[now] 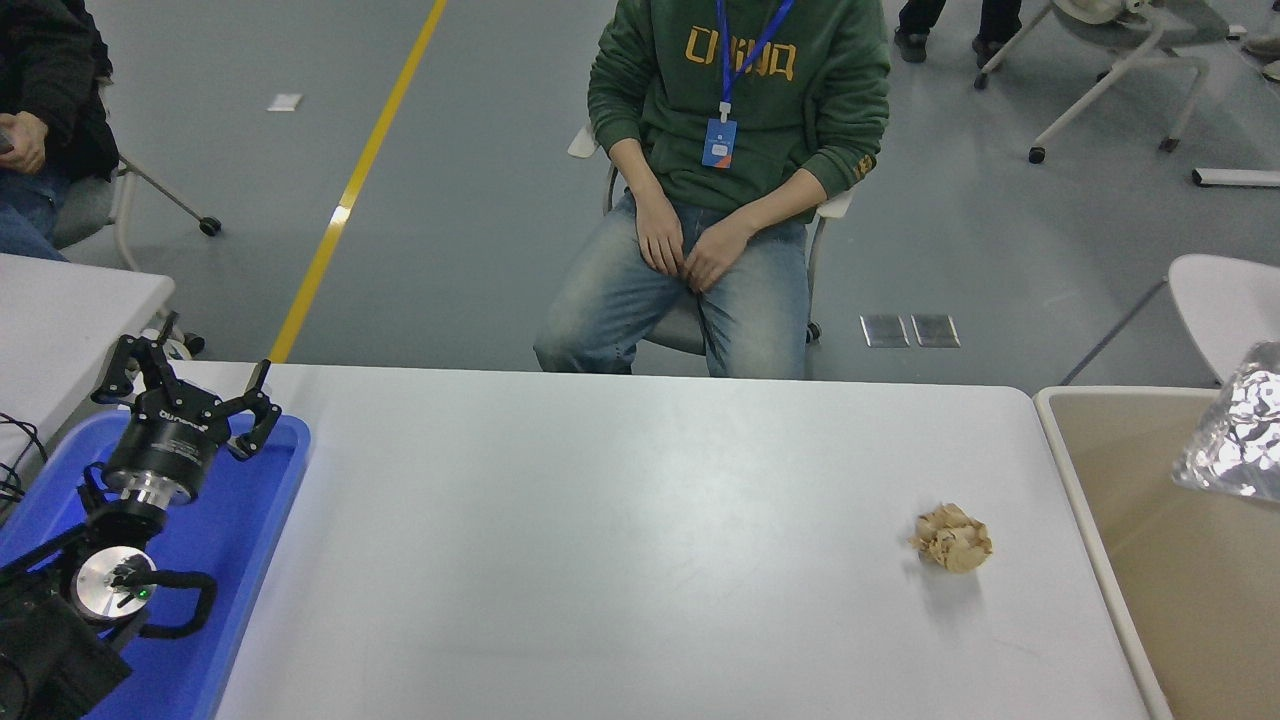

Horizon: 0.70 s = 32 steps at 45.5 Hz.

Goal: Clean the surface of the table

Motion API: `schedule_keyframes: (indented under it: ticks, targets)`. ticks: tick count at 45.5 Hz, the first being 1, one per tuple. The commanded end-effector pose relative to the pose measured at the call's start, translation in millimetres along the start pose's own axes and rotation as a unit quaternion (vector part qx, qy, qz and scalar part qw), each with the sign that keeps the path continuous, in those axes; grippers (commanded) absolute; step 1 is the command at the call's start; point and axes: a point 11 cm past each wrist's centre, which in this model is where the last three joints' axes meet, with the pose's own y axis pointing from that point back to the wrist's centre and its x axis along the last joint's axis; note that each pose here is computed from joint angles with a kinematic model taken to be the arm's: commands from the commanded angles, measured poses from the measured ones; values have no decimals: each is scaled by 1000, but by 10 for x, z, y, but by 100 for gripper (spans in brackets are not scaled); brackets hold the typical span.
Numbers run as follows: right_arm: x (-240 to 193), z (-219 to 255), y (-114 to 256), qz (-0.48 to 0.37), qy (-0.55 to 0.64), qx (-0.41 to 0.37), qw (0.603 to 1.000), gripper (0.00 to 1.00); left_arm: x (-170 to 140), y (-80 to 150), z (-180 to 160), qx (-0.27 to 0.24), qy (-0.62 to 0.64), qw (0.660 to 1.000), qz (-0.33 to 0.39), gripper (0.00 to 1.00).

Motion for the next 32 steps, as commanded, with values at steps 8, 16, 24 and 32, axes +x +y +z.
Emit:
schedule_keyframes:
  ticks: [8,16,24,32]
  targets:
    - [-69,157,-818,72,0,-71,995,0,0,0,0,0,0,1000,0,100]
    - [-210,199,-1111,83,0,-92,992,0,0,0,0,0,0,1000,0,100]
    - [-429,230,-1400,92,-22,-107,990,0,0,0,0,0,0,1000,0,100]
    - [-660,234,-1615,98,-42,-117,987,0,0,0,0,0,0,1000,0,100]
